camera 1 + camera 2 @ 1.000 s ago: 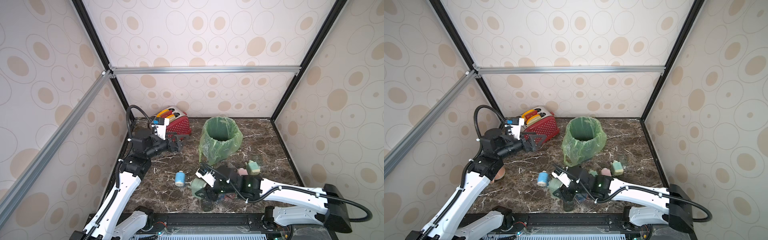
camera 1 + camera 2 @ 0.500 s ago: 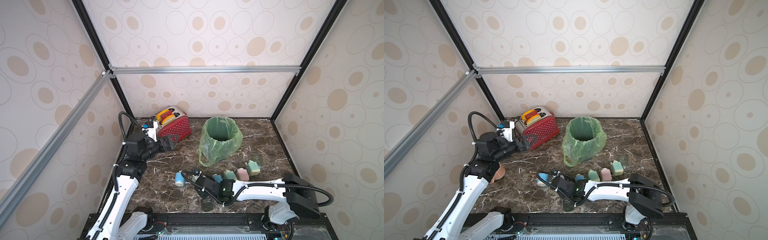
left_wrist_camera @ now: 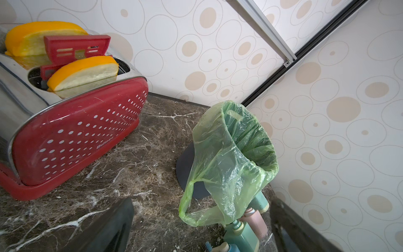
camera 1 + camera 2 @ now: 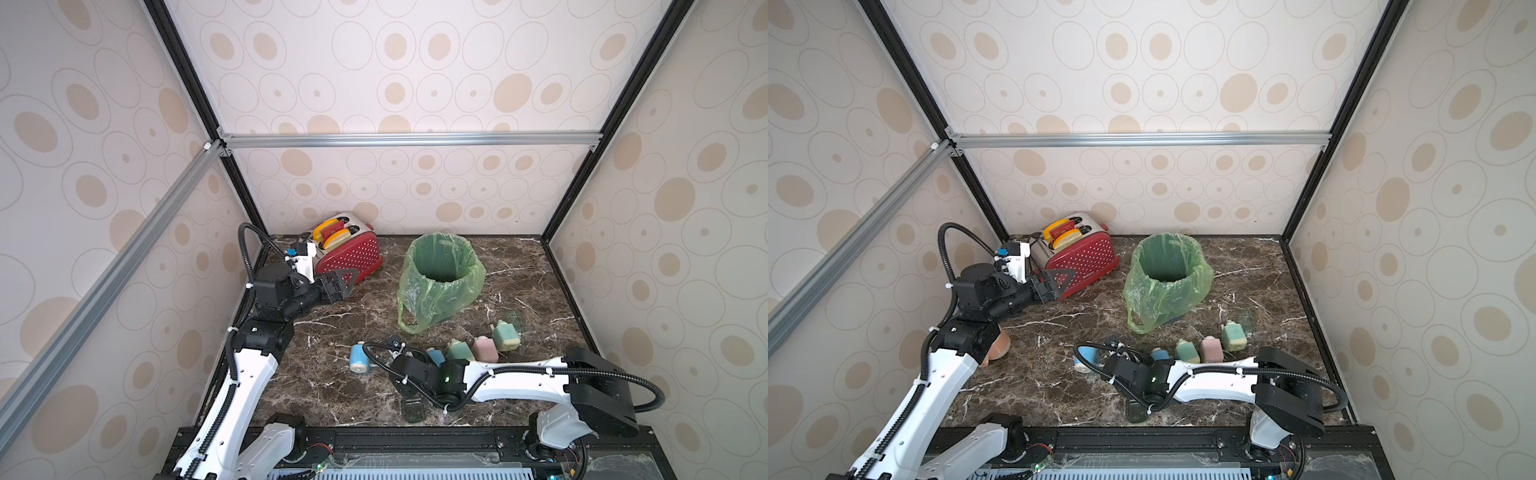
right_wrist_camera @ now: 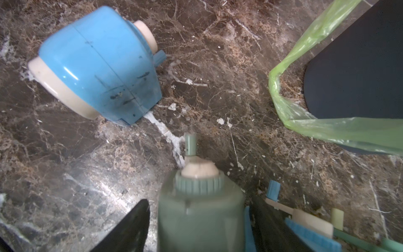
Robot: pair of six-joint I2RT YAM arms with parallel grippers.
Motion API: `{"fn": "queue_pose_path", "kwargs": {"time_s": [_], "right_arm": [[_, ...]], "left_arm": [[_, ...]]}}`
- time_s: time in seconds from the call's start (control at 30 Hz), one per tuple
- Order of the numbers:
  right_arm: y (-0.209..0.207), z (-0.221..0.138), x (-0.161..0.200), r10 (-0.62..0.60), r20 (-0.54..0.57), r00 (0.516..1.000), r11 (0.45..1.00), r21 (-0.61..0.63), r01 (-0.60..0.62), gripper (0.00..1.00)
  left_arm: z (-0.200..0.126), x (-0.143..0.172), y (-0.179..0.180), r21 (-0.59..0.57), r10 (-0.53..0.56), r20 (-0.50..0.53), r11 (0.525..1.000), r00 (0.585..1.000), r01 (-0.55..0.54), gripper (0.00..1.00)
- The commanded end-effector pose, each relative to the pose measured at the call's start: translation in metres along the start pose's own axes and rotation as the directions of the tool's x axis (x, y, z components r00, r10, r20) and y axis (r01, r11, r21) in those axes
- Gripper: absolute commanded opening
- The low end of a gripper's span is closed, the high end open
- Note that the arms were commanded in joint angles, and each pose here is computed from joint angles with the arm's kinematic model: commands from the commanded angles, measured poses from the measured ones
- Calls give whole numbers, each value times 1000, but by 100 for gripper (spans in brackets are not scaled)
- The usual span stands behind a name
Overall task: Take out the pencil sharpener tray and clean the shavings
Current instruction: Place the pencil sharpener at the center of the board.
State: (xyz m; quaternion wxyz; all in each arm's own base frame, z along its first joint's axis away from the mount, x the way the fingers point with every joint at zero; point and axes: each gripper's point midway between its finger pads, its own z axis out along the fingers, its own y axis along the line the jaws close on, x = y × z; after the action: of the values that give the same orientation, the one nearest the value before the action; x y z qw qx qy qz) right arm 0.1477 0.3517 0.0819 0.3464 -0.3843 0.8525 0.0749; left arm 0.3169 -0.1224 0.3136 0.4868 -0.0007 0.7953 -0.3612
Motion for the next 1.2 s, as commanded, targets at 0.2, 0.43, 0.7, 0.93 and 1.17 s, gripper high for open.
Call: {"fn": "queue_pose_path", "kwargs": {"time_s": [0.2, 0.43, 0.7, 0.93, 1.17], "right_arm": [[10, -4, -8, -18, -8, 1000, 999, -41, 17, 81], [11, -14, -24, -52, 22, 998, 998, -46, 53, 84], [12, -31, -36, -74, 50, 996, 993, -85, 78, 90], [48, -31, -49, -134, 66, 989, 958, -249, 146, 99], [55, -5, -75, 33, -22, 999, 973, -229, -37, 99]], "left_arm": [[-2, -8, -2, 9, 6, 40, 1000, 999, -6, 99], [-3, -8, -2, 11, 9, 43, 1000, 999, -9, 99], [-5, -8, -2, 6, 10, 48, 1000, 999, -10, 99], [-18, -14, 20, -171, 6, 60, 985, 998, 5, 99], [-65, -20, 69, -522, 35, 112, 852, 993, 29, 99]]}}
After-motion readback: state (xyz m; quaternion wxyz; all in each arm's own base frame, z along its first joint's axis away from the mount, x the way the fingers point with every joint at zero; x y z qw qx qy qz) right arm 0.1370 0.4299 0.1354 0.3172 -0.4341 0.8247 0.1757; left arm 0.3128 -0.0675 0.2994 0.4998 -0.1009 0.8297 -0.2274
